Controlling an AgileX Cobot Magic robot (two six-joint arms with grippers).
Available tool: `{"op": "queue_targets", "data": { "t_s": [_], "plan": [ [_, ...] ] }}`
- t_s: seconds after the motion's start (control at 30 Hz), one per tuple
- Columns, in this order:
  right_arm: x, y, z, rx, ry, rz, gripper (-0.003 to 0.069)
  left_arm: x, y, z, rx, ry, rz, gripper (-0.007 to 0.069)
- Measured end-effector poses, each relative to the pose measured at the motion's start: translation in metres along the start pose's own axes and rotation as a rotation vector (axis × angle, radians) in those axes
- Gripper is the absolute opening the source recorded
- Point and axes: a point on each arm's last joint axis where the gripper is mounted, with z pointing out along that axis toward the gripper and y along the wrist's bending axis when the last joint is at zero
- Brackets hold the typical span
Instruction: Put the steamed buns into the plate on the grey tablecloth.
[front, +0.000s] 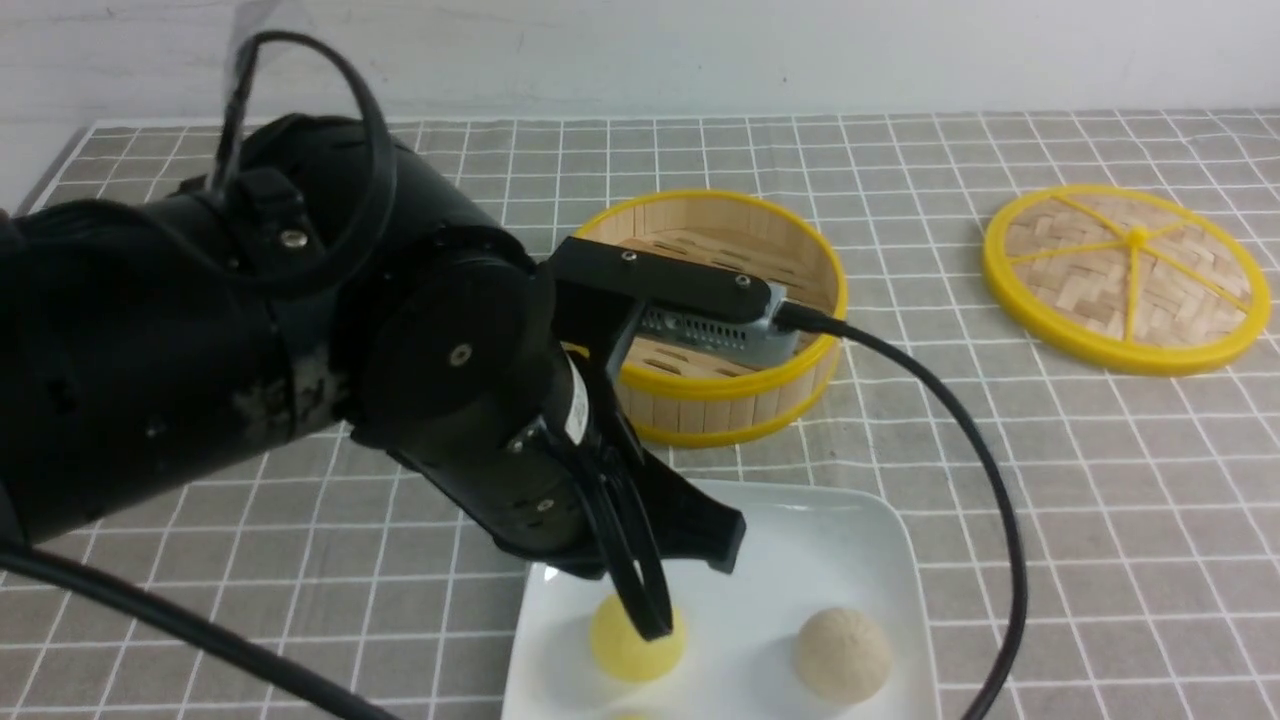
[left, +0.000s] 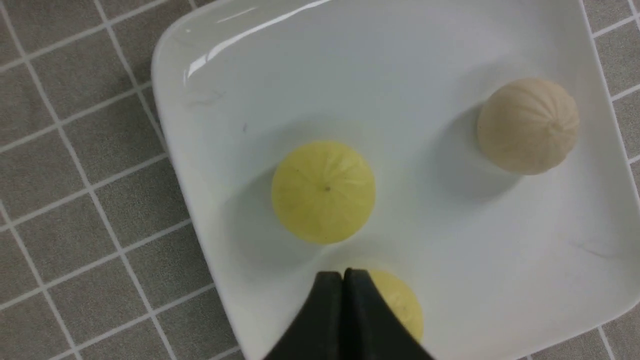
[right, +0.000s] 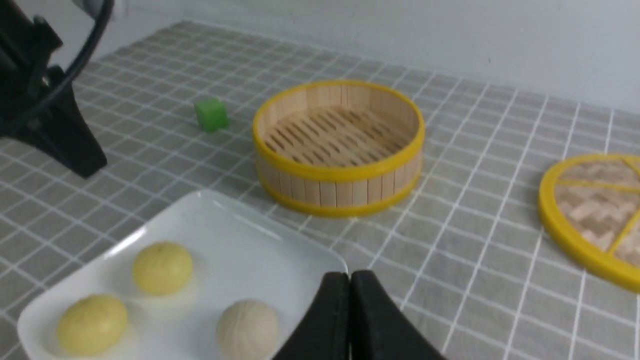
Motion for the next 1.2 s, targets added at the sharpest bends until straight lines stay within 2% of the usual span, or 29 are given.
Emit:
{"op": "queue_targets", "data": {
  "t_s": [0.23, 0.97, 1.07, 1.2],
  "plan": [
    [-0.005, 0.001, 0.004, -0.010, -0.110, -0.001, 0.0031, 0.000, 0.000, 0.000, -0.004, -0.002, 0.003, 0.0001],
    [-0.001, 0.000, 0.007, -0.007, -0.115, -0.006, 0.0060, 0.000, 0.001, 0.000, -0.011, -0.005, 0.009, 0.0015],
    [0.012, -0.002, 0.013, 0.027, -0.104, -0.013, 0.0064, -0.001, 0.001, 0.000, -0.012, -0.005, 0.010, 0.0018],
    [0.050, -0.012, 0.024, 0.165, -0.037, 0.002, 0.0067, -0.001, 0.002, 0.000, -0.022, -0.011, 0.019, 0.0021]
  ]
}}
